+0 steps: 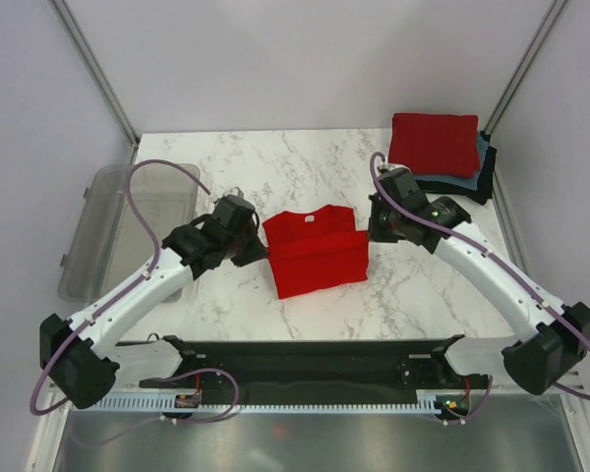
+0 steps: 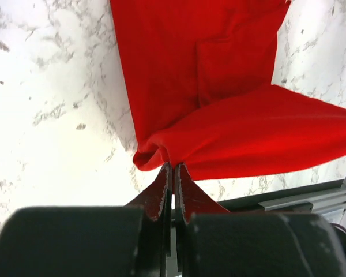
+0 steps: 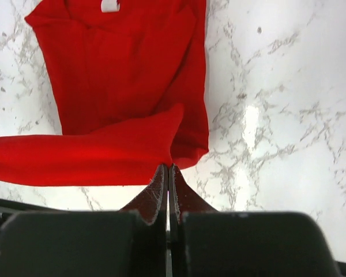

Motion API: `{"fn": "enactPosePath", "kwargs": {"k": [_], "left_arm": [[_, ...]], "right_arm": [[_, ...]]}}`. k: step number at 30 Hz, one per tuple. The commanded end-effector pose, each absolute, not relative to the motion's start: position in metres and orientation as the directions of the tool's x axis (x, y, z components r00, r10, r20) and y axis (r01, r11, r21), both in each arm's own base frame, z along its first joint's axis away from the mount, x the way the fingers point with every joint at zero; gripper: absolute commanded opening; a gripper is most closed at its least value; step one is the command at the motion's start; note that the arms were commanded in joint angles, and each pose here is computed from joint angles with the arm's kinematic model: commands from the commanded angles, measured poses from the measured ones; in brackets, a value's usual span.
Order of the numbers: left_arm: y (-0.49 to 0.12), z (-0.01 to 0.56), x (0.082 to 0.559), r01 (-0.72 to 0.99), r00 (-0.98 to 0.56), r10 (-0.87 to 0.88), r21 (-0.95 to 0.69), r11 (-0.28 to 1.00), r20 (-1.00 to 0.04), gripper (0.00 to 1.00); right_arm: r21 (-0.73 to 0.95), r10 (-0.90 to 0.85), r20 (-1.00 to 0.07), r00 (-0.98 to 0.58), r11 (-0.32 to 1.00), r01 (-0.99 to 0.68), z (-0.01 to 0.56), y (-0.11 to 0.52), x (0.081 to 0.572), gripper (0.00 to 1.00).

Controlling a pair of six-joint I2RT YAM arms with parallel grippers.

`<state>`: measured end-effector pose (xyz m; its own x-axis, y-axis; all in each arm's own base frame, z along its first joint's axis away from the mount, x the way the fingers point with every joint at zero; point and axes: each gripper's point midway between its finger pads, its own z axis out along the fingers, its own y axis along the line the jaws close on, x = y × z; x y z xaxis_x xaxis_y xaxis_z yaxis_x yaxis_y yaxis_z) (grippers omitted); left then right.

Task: Fold and stack the t-shirts
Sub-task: Fold the tshirt

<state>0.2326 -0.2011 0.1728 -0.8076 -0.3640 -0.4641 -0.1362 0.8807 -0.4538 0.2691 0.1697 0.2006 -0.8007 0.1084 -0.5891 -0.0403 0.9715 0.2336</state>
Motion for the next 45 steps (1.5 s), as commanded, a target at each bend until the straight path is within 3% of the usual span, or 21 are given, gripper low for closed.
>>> {"fn": "enactPosePath", "kwargs": {"k": [1,25,27,28,29,31,32,37,42,45], "left_arm": [[-0.184,0.179,0.261,-0.091,-0.791,-0.304,-0.390,0.916,-0.530,0.02],[-0.172,0.084,0.406,-0.207,-0.870,-0.323,-0.318,0.925,-0.372,0.02],[-0.169,0.076,0.420,-0.206,-0.882,-0.318,-0.323,0.924,-0.348,0.03],[-0.175,0.074,0.422,-0.196,-0.895,-0.312,-0.346,0.918,-0.320,0.08],[-0.176,0.069,0.425,-0.193,-0.903,-0.306,-0.351,0.916,-0.301,0.32],[-0.181,0.086,0.436,-0.145,-0.907,-0.270,-0.362,0.921,-0.322,0.62],[-0.180,0.091,0.436,-0.140,-0.911,-0.260,-0.352,0.926,-0.321,0.71],[-0.170,0.153,0.411,-0.137,-0.877,-0.279,-0.354,0.925,-0.391,0.75],[-0.181,0.172,0.350,-0.105,-0.870,-0.282,-0.406,0.908,-0.404,0.70],[-0.206,0.162,0.323,-0.063,-0.883,-0.269,-0.469,0.881,-0.385,0.62]], "right_arm": [[0.172,0.090,-0.646,-0.758,0.985,-0.030,0.212,0.153,0.304,0.00],[0.205,0.093,-0.504,-0.859,0.979,-0.015,0.101,0.181,0.453,0.00],[0.242,0.099,-0.513,-0.853,0.970,-0.033,0.109,0.192,0.466,0.12],[0.245,0.099,-0.501,-0.860,0.969,-0.032,0.102,0.193,0.471,0.23],[0.238,0.097,-0.492,-0.865,0.971,-0.027,0.102,0.193,0.471,0.50],[0.240,0.102,-0.507,-0.856,0.970,-0.027,0.121,0.193,0.476,0.70],[0.244,0.106,-0.518,-0.849,0.969,-0.028,0.130,0.194,0.475,0.72],[0.300,0.154,-0.594,-0.789,0.953,-0.040,0.188,0.186,0.441,0.73],[0.449,0.178,-0.549,-0.817,0.887,-0.108,0.179,0.211,0.377,0.70],[0.604,0.184,-0.506,-0.843,0.773,-0.194,0.175,0.244,0.344,0.66]]}}
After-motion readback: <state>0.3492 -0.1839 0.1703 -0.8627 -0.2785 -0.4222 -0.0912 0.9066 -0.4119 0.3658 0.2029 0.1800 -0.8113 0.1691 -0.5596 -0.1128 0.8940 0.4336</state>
